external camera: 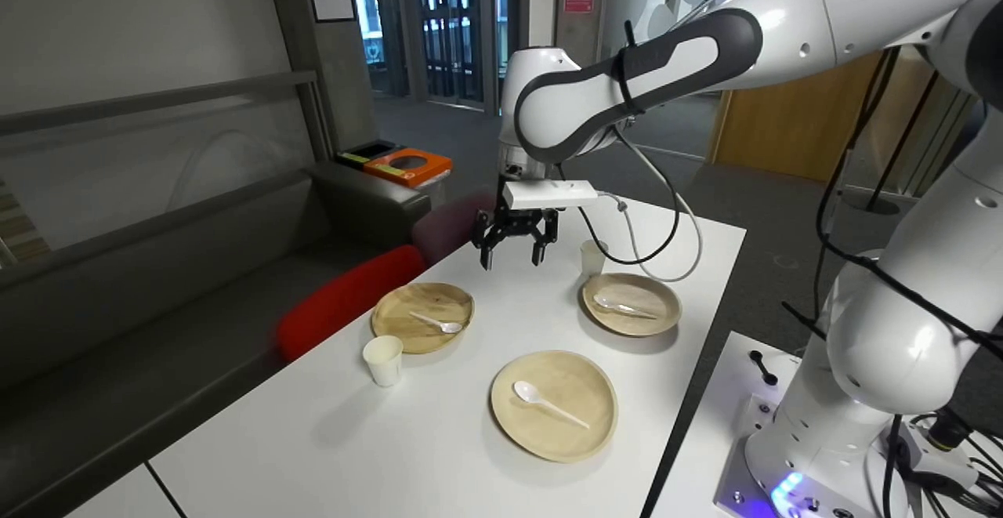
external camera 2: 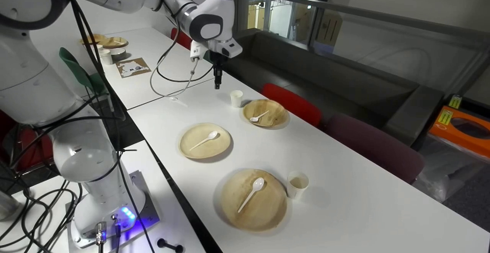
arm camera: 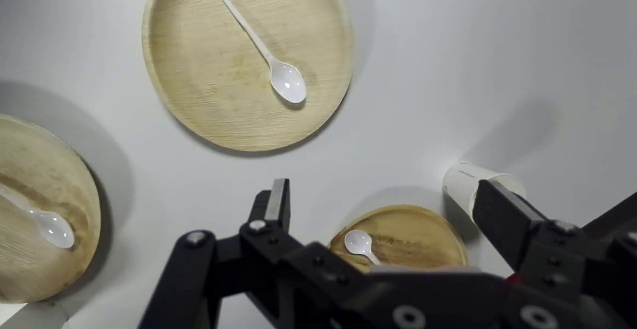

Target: Lift the cup on the left, put it in the cup on the right and move it to the left a bit

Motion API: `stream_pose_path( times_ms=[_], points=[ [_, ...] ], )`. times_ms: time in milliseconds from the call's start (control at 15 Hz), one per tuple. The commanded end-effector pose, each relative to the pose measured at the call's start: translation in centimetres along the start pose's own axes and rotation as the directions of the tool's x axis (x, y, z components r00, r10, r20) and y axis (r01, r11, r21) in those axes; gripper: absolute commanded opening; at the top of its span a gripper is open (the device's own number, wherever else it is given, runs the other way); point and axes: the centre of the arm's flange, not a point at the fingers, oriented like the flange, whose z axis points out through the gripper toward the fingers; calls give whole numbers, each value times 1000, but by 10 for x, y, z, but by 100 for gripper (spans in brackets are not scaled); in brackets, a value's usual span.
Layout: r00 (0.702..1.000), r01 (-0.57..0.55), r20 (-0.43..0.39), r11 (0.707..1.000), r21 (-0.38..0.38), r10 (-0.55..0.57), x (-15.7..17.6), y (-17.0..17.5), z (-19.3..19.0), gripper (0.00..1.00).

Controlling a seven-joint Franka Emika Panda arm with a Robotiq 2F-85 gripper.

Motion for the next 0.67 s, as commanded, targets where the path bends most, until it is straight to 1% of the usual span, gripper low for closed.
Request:
stream_pose_path(
  times_ms=[0,133,267,333,467,600],
  points=[
    [1000,0,0,1000,0,0,0,0,0,100],
    [1000,1,-1,1000,1,-1,-1,0,-1,100],
    [998,-30,-53,999,-12,30,3,-7,0,100],
    [995,-52,-83,999,-9,51,8,-16,1,100],
    [977,-118,-181,993,2,116,26,-40,7,100],
    [961,-162,-226,987,-2,158,41,-69,19,100]
  ],
)
